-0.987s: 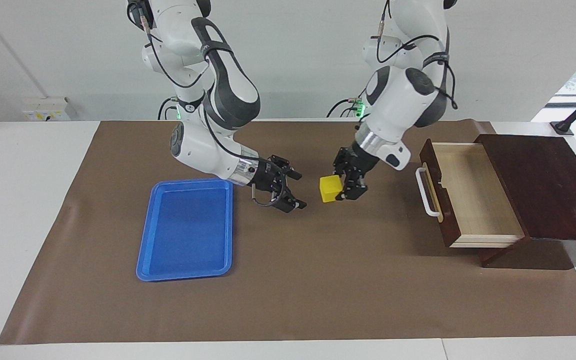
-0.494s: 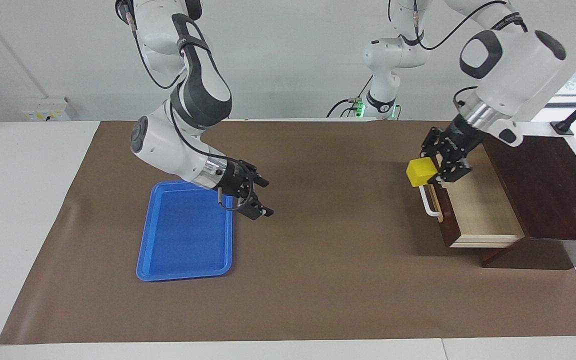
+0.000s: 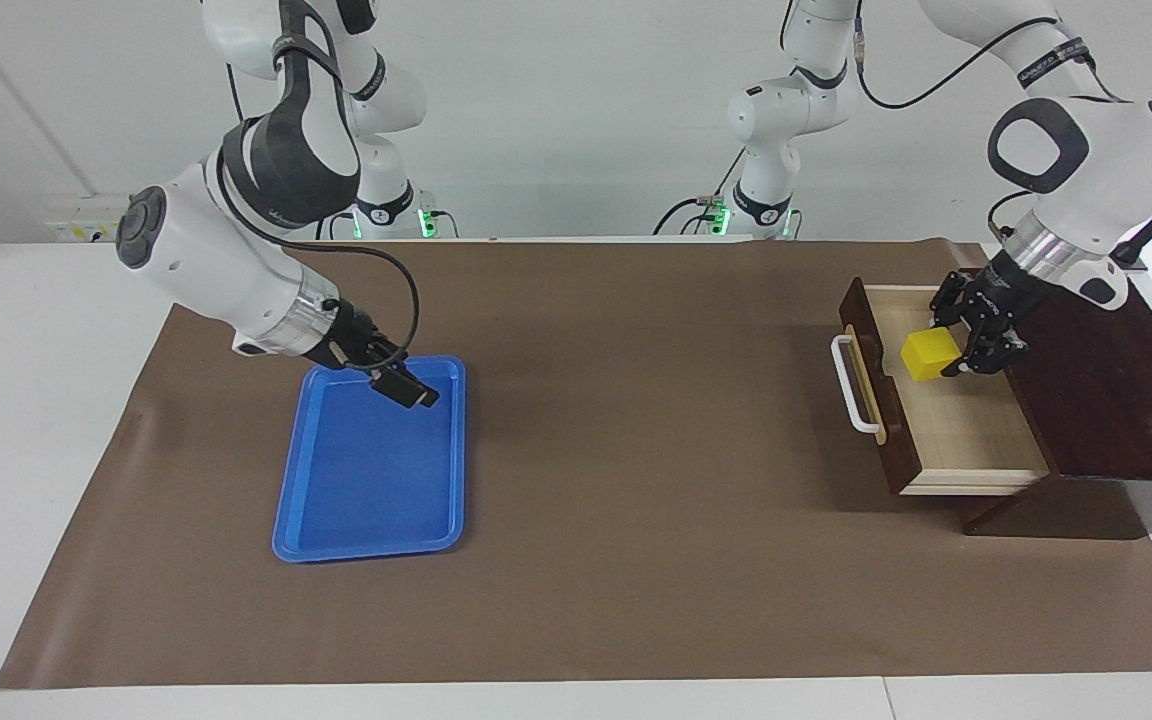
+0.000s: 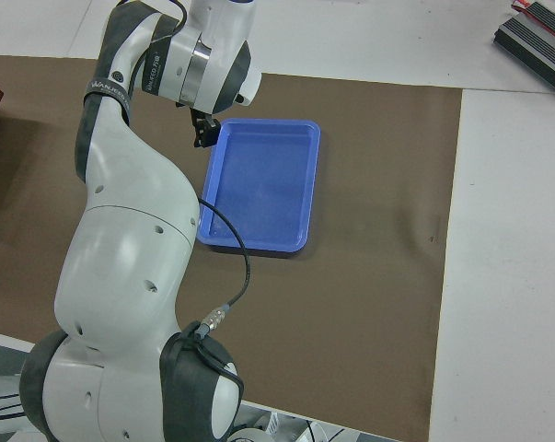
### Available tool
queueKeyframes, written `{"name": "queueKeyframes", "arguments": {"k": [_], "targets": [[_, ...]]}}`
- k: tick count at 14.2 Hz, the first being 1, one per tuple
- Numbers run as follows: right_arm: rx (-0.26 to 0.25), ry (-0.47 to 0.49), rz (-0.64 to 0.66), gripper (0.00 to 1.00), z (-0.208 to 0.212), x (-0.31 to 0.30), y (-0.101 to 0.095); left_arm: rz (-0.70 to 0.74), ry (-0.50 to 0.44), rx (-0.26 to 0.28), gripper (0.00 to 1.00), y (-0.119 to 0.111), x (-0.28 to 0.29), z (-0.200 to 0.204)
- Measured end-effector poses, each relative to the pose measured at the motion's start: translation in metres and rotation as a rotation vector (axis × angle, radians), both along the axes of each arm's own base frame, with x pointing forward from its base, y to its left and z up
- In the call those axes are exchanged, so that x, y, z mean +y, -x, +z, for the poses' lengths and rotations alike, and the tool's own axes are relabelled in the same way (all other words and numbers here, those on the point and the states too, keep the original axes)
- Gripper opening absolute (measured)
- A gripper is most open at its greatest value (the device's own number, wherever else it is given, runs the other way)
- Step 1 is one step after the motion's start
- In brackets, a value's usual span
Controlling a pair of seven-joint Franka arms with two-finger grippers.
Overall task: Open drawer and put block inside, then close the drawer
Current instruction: 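Carry the block into the open drawer with the left gripper while the right gripper withdraws, then release the block in the drawer and push the drawer shut with the left gripper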
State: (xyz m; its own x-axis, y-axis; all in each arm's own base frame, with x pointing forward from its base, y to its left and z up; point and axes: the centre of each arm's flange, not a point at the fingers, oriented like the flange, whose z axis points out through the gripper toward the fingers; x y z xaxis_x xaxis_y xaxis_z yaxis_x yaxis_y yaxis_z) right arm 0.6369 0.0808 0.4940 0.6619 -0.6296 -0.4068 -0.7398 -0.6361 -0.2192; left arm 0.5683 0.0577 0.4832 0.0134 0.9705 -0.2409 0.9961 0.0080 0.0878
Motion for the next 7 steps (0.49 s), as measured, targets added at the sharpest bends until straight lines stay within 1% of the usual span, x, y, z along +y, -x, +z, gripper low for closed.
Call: {"name": "queueKeyframes", "arguments": {"k": [2,4,5,7], "targets": [[-0.056,0.041,0.157,1.0,0.008,-0.021,0.007,-0.02,-0.005,0.005,0.57,0.004,0.01,-0.01],[-0.115,0.097,0.323,1.0,0.022,-0.038,0.015,-0.044,-0.012,-0.003,0.58,0.007,0.024,-0.013],[-0.146,0.128,0.403,1.0,0.031,-0.046,0.02,-0.058,-0.014,-0.008,0.63,0.007,0.027,-0.014],[-0.2,0.179,0.546,1.0,0.053,-0.06,0.031,-0.075,-0.015,-0.01,0.8,0.007,0.023,-0.016]]}}
